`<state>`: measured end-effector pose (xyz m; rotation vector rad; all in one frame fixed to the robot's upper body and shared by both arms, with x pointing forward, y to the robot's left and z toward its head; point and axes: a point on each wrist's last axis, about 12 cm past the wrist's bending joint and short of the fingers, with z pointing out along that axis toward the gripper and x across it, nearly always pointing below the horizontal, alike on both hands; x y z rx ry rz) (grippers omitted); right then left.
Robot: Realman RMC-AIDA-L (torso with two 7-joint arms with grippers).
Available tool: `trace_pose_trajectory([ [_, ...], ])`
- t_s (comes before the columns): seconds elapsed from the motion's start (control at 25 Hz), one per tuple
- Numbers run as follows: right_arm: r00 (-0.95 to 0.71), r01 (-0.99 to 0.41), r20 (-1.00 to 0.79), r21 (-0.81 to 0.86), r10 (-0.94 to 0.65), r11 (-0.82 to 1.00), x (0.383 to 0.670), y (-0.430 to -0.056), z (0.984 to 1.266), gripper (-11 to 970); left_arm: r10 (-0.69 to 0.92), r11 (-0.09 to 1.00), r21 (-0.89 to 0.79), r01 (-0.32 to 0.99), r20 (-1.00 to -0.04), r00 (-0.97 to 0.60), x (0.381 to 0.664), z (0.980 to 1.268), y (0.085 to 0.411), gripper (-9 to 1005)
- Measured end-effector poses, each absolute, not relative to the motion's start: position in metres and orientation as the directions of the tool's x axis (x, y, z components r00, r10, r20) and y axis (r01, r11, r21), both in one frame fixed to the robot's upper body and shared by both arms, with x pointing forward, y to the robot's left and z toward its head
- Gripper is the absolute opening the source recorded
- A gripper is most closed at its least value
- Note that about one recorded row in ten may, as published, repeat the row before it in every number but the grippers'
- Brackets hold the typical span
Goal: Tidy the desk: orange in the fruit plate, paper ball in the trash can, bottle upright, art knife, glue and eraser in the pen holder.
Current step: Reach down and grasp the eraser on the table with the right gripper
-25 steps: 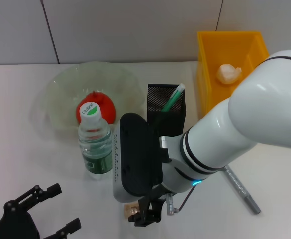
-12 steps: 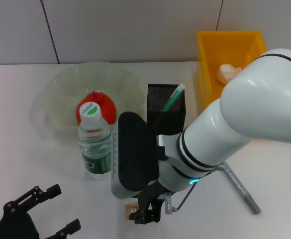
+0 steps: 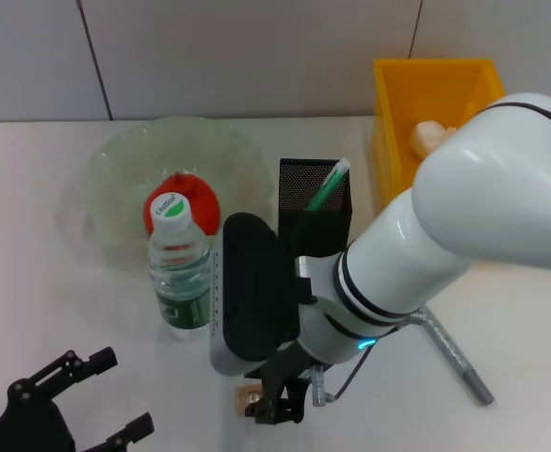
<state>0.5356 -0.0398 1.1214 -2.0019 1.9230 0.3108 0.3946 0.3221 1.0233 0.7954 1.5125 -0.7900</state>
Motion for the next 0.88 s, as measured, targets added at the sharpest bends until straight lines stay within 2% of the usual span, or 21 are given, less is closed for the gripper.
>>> trace_pose_trajectory([
  [0.12,0.046,-0.997,-0.380,-0.078,-0.924,-0.017,0.5383,-0.0388,1.1196,430,0.044,0.537,-0.038,0.843,-0.996,-0.073,0.3947,1.0233,0.3221,815],
  [0.36,0.048,-0.997,-0.384,-0.072,-0.922,-0.022,0.5389,-0.0367,1.1202,293,0.046,0.539,-0.039,0.841,-0.996,-0.076,0.3943,1.0229,0.3224,815],
  [0.72,0.050,-0.997,-0.388,-0.066,-0.920,-0.026,0.5380,-0.0357,1.1204,179,0.047,0.541,-0.040,0.840,-0.996,-0.078,0.3938,1.0225,0.3226,815],
  [0.88,0.038,-0.998,-0.395,-0.063,-0.918,-0.014,0.5387,-0.0362,1.1208,186,0.047,0.541,-0.040,0.840,-0.996,-0.077,0.3942,1.0225,0.3221,815],
])
